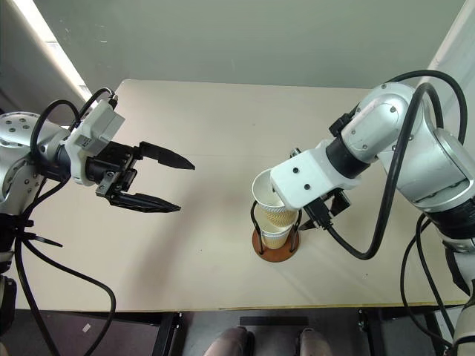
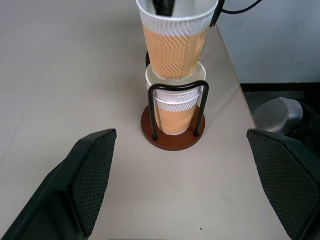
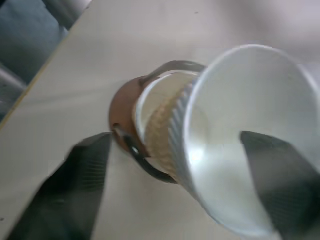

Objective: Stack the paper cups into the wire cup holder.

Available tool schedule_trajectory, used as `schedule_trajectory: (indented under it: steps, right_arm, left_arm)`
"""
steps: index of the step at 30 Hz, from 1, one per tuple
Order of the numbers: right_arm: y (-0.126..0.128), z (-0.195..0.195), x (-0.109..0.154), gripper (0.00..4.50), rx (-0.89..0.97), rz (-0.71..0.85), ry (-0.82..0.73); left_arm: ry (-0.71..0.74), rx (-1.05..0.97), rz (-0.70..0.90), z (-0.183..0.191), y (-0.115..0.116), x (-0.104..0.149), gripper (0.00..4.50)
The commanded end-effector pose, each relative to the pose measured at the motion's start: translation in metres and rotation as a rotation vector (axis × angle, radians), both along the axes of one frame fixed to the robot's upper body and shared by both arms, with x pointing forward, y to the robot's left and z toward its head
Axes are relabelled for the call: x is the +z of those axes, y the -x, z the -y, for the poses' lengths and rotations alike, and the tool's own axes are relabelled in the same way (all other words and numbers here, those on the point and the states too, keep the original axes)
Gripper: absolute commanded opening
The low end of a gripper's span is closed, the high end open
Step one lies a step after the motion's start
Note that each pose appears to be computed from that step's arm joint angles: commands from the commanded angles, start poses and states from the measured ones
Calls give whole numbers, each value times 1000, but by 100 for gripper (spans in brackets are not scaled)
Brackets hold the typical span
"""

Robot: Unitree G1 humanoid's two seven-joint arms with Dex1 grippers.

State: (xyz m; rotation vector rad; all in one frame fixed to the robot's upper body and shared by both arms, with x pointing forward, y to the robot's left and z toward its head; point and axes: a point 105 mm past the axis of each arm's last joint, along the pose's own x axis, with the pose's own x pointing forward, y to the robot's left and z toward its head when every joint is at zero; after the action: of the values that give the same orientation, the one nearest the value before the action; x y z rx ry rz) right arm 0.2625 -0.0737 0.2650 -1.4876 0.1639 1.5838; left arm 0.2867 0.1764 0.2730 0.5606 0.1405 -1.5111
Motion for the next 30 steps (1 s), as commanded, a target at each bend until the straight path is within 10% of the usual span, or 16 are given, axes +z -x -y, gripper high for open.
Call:
schedule_trajectory:
  steps: [1,9,22,30]
  right_arm:
    - [1,-2,10,447,11,37,-9]
    - [6,-3,8,447,23,9,-18]
    - [7,-1,9,2,25,0,-17]
    - [1,-3,13,2,1,29,-60]
  left_arm:
    - [-16,-36,34,0,4,8,450]
    - [-20,-35,41,-1,4,8,450]
    - [-23,-33,42,-1,4,9,450]
    - [-16,-27,28,-2,3,9,450]
